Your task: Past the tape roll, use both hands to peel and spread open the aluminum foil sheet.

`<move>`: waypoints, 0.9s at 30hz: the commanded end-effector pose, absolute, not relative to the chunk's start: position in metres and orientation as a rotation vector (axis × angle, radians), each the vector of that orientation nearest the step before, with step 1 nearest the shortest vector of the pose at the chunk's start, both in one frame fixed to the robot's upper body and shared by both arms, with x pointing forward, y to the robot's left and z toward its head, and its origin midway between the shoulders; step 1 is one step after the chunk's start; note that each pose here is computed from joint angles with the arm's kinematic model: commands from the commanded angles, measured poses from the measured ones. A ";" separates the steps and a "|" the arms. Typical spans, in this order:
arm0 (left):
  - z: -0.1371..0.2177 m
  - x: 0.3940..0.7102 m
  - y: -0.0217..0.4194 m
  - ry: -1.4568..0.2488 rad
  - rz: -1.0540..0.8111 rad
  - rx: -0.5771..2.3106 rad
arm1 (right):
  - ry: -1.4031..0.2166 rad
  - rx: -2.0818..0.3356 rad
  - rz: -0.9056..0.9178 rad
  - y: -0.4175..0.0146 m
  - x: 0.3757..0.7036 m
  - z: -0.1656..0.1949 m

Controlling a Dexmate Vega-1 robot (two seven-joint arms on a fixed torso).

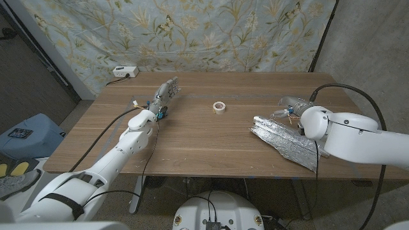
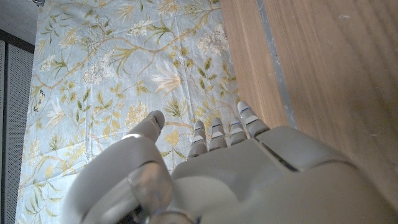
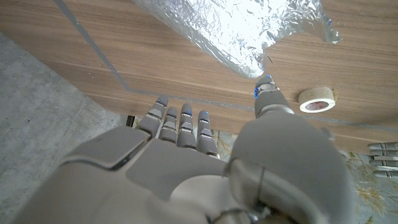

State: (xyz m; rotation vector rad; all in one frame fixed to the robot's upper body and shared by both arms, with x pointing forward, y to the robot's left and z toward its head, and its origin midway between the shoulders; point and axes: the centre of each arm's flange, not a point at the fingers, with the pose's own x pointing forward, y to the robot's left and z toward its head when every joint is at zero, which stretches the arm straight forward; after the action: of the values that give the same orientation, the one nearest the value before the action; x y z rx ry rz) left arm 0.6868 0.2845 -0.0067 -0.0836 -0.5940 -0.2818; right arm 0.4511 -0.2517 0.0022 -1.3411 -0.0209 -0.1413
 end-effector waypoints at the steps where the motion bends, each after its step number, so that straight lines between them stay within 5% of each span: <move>1: -0.006 0.683 0.285 -0.595 -0.275 -0.087 | 0.045 -1.406 -0.141 -0.263 0.457 -0.005; 27: -0.011 0.682 0.284 -0.592 -0.257 -0.100 | 0.098 -1.384 -0.117 -0.262 0.462 -0.033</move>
State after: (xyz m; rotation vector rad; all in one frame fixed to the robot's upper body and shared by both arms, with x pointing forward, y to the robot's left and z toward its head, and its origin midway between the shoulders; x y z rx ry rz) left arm 0.6828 0.2861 -0.0089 -0.0971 -0.5957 -0.2565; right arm 0.4584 -0.2608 -0.0233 -1.3936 0.0749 -0.1221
